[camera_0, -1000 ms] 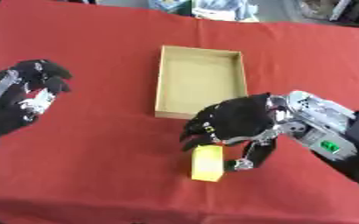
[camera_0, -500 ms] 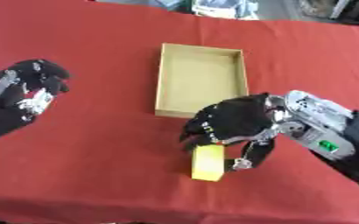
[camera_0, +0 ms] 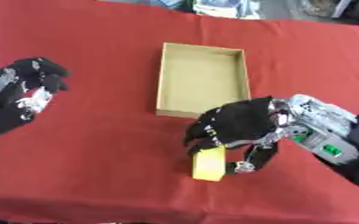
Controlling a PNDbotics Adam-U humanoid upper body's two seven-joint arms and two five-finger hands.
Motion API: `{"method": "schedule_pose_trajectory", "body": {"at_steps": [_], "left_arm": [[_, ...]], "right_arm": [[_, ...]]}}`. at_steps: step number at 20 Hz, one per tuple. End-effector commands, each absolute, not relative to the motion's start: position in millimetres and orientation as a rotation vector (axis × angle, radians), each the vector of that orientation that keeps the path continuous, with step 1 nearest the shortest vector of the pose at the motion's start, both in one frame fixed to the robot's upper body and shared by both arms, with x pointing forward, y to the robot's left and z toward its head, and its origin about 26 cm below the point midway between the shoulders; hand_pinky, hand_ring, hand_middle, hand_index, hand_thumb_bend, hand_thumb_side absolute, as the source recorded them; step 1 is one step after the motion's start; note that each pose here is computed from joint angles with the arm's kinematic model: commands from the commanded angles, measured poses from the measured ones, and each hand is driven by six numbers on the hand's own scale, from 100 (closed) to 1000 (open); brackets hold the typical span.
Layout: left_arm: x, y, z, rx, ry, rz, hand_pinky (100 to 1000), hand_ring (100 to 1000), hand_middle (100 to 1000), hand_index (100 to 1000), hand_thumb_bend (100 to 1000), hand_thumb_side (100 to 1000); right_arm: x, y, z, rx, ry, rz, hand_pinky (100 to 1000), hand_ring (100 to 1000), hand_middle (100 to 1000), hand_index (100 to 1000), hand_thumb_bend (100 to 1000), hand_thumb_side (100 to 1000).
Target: Pick up objects on the table and place them in the box.
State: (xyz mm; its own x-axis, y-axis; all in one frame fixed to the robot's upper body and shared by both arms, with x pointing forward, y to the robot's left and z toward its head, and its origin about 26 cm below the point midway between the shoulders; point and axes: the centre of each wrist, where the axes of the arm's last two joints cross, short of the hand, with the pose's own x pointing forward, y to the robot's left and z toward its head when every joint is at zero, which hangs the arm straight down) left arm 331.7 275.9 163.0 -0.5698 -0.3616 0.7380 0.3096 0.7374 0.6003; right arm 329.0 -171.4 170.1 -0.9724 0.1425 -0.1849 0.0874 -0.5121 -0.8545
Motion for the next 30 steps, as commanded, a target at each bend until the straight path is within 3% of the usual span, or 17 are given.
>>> {"method": "schedule_pose_trajectory", "body": {"at_steps": [1, 8, 17, 30], "left_arm": [[331.3, 276.4, 173.1, 0.054, -2.017, -0.895, 708, 603, 645, 690, 153, 603], [331.5, 276.3, 173.7, 0.056, -2.018, -0.897, 708, 603, 643, 689, 153, 603], [331.6, 276.8, 174.5, 0.060, -2.020, -0.899, 708, 602, 642, 688, 154, 602], [330.9, 280.0, 172.8, 0.073, -2.008, -0.897, 709, 601, 642, 688, 154, 601]], "right_arm": [[329.4, -178.4, 180.6, -0.342, -1.350, 2.931, 873, 946, 884, 909, 248, 184], [330.1, -179.7, 182.0, -0.349, -1.397, 2.903, 861, 932, 864, 865, 215, 180], [331.4, -183.6, 189.8, -0.374, -1.534, 2.836, 838, 905, 835, 688, 150, 169], [317.6, -184.5, 260.0, -0.533, -1.729, 2.727, 857, 906, 851, 673, 179, 127]]}}
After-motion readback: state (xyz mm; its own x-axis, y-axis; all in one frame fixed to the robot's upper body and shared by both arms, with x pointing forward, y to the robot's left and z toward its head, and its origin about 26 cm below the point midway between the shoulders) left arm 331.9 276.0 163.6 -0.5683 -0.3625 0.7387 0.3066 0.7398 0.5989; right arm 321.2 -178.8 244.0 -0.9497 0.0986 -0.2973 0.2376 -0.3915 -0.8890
